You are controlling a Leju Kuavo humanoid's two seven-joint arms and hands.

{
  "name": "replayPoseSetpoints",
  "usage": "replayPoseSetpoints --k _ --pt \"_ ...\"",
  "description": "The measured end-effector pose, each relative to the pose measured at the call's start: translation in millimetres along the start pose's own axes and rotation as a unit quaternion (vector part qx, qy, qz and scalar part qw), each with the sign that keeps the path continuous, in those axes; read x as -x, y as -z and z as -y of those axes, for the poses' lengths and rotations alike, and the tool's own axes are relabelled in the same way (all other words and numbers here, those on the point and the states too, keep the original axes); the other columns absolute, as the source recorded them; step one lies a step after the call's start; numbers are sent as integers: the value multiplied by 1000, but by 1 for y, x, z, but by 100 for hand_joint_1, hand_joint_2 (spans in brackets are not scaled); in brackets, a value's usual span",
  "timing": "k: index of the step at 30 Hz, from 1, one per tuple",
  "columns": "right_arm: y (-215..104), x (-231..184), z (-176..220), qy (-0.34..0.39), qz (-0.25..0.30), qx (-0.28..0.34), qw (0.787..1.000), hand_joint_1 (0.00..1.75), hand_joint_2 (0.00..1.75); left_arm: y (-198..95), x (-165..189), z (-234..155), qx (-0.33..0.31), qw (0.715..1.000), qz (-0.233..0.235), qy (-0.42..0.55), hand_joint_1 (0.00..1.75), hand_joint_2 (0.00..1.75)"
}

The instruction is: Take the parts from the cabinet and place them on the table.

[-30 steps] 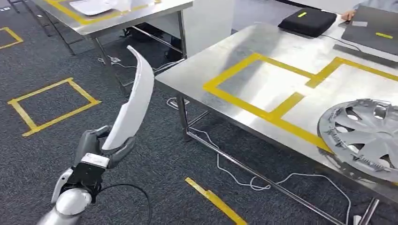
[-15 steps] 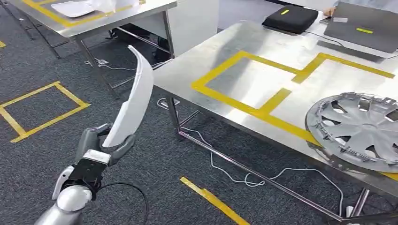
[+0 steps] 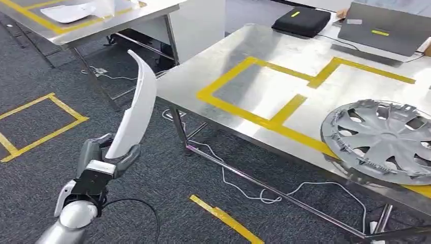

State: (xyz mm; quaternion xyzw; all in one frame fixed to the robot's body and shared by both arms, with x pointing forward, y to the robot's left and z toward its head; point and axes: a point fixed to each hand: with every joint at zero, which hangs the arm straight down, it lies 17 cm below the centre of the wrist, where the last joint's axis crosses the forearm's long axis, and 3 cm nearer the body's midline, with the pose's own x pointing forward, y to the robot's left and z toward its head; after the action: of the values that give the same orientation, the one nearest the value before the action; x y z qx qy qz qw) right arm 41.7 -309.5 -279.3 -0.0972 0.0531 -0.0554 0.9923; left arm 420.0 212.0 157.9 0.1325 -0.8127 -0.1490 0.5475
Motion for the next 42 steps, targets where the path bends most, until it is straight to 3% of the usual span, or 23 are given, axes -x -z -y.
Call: replayPoseSetpoints --k 42 --pt "0 4 0 -14 -6 2 1000 0 175 4 5 -5 -6 1000 -4 3 175 175"
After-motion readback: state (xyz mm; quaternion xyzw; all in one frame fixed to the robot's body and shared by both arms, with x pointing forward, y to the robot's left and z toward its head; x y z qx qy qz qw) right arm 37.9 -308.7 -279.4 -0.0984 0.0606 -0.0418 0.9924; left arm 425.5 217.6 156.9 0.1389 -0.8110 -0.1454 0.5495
